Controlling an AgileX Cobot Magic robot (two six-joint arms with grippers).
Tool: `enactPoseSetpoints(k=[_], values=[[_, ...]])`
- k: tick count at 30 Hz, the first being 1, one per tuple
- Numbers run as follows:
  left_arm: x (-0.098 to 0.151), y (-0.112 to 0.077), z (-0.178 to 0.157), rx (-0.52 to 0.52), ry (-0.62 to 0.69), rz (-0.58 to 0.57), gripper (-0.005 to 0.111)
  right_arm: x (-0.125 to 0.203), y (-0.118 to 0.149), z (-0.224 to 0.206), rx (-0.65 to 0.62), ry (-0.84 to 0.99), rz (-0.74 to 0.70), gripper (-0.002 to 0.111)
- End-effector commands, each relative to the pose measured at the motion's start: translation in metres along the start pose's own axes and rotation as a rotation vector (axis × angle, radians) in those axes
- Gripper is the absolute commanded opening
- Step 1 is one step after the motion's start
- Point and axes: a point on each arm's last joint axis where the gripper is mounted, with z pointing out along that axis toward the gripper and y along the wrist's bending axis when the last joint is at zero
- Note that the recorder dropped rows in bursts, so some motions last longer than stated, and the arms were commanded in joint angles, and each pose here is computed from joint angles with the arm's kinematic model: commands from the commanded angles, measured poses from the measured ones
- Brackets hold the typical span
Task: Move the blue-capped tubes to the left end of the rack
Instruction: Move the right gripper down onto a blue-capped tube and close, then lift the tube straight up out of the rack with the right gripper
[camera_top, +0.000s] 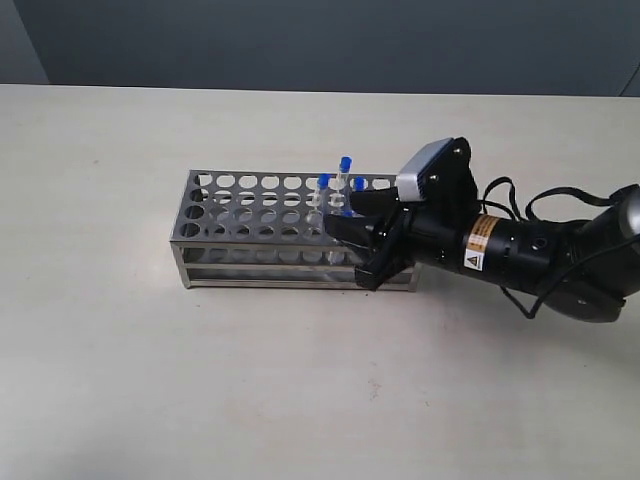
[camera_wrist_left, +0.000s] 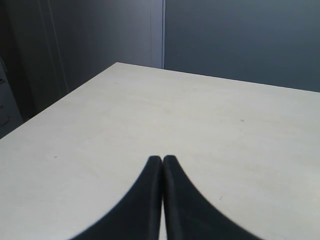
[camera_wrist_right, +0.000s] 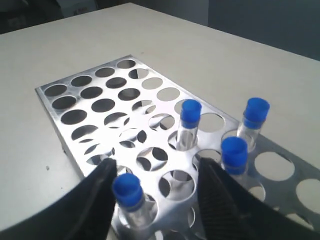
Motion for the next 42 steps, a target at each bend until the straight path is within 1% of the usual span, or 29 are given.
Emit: enactPoseSetpoints(k=[1, 4, 5, 6, 8, 9, 12, 14, 15, 16, 17, 18, 19, 24, 28, 32, 35, 38, 42], values=[[0.000, 0.000, 0.000, -0.002, -0.003, -0.002, 0.001, 0.007, 0.000, 0.003, -0.009, 0.023, 0.015, 0.045], [0.000, 0.000, 0.000, -0.002, -0.003, -0.002, 0.001, 0.007, 0.000, 0.003, -0.015, 0.023, 0.046, 0.022], [0.000, 0.000, 0.000, -0.002, -0.003, -0.002, 0.001, 0.007, 0.002, 0.002, -0.033, 0.021, 0.059, 0.007], [0.000, 0.000, 0.000, -0.002, -0.003, -0.002, 0.001, 0.006, 0.004, 0.002, -0.050, 0.015, 0.054, -0.001], [0.000, 0.000, 0.000, -0.002, -0.003, -0.002, 0.001, 0.003, 0.007, 0.002, -0.089, -0.004, 0.055, 0.000], [0.000, 0.000, 0.000, -0.002, -0.003, -0.002, 0.001, -0.004, 0.008, 0.000, -0.088, -0.014, 0.058, 0.000], [0.000, 0.000, 0.000, -0.002, -0.003, -0.002, 0.001, -0.030, 0.007, -0.007, -0.047, -0.043, 0.002, 0.000], [0.000, 0.000, 0.000, -0.002, -0.003, -0.002, 0.001, -0.050, 0.005, -0.011, -0.019, -0.061, -0.049, 0.000], [0.000, 0.000, 0.000, -0.002, -0.003, -0.002, 0.001, -0.070, 0.004, -0.014, 0.004, -0.086, -0.098, 0.000], [0.000, 0.000, 0.000, -0.002, -0.003, -0.002, 0.001, -0.082, 0.003, -0.015, 0.013, -0.106, -0.119, 0.000], [0.000, 0.000, 0.000, -0.001, -0.003, -0.004, 0.001, -0.102, 0.002, -0.016, 0.020, -0.141, -0.133, 0.000], [0.000, 0.000, 0.000, -0.001, -0.003, -0.004, 0.001, -0.112, 0.001, -0.015, 0.013, -0.159, -0.138, 0.000], [0.000, 0.000, 0.000, -0.001, -0.003, -0.004, 0.001, -0.129, 0.002, -0.009, -0.003, -0.177, -0.151, 0.000], [0.000, 0.000, 0.000, -0.001, -0.003, -0.004, 0.001, -0.154, 0.016, 0.020, -0.008, -0.141, -0.223, 0.000], [0.000, 0.000, 0.000, -0.001, -0.003, -0.004, 0.001, -0.161, 0.031, 0.051, -0.048, -0.129, -0.251, 0.000], [0.000, 0.000, 0.000, -0.001, -0.003, -0.004, 0.001, -0.151, 0.039, 0.081, -0.090, -0.107, -0.253, 0.000], [0.000, 0.000, 0.000, -0.001, -0.003, -0.004, 0.001, -0.140, 0.038, 0.099, -0.101, -0.082, -0.242, 0.000], [0.000, 0.000, 0.000, -0.001, -0.003, -0.004, 0.001, -0.127, 0.033, 0.113, -0.108, -0.061, -0.199, 0.000], [0.000, 0.000, 0.000, -0.001, -0.003, -0.004, 0.001, -0.119, 0.029, 0.126, -0.121, -0.061, -0.185, 0.000]])
